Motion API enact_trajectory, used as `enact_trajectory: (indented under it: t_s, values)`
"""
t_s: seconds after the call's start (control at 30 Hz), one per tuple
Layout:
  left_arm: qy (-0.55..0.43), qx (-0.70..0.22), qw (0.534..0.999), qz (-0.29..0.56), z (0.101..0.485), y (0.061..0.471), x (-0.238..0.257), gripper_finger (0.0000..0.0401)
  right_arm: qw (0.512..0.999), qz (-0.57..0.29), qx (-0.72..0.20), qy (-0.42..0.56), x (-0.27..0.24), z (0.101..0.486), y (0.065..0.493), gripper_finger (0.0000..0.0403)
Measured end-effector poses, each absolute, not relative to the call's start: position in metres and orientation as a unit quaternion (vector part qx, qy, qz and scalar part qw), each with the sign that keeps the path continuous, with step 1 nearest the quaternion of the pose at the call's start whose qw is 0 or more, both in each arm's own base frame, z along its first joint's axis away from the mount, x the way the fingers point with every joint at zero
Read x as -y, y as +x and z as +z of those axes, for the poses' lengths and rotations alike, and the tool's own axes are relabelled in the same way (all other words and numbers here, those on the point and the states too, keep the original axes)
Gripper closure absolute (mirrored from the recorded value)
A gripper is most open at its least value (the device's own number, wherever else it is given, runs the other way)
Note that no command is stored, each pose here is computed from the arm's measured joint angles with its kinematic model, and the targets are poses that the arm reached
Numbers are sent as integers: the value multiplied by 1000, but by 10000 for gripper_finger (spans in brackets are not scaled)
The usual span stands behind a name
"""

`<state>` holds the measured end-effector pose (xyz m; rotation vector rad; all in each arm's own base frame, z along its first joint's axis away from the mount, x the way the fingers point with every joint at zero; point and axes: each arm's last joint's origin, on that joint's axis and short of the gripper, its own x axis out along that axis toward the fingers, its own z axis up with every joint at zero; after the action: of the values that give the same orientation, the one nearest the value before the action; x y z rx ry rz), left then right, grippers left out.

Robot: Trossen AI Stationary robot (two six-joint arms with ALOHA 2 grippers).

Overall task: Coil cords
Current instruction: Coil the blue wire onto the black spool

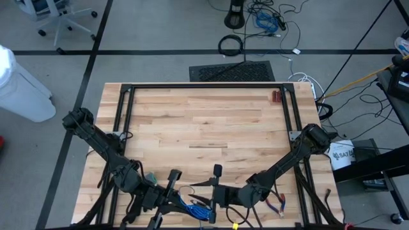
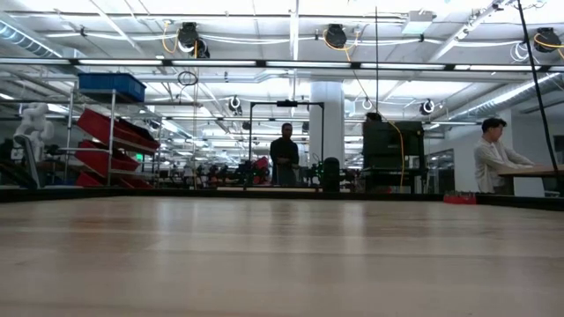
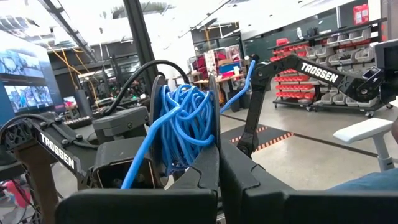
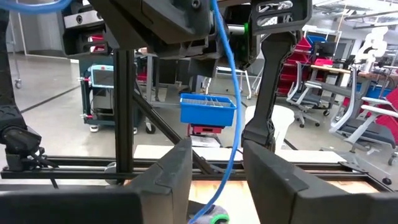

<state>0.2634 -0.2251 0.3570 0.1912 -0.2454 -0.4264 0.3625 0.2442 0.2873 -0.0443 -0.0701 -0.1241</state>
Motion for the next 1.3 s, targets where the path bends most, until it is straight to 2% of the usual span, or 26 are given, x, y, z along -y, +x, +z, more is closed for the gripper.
enact_trajectory:
  t_s: [0.3,0.57,1.3]
  values:
    - [95,121,965,-211,357,263,225,401,997,-64,34,-26,-243,287,364,395]
    - [94,121,966,-210,357,263,225,401,997,-71,12,-28,-248,282,360,401]
    - [49,115,973,-193,362,258,224,401,989,-144,-26,4,-315,268,289,403]
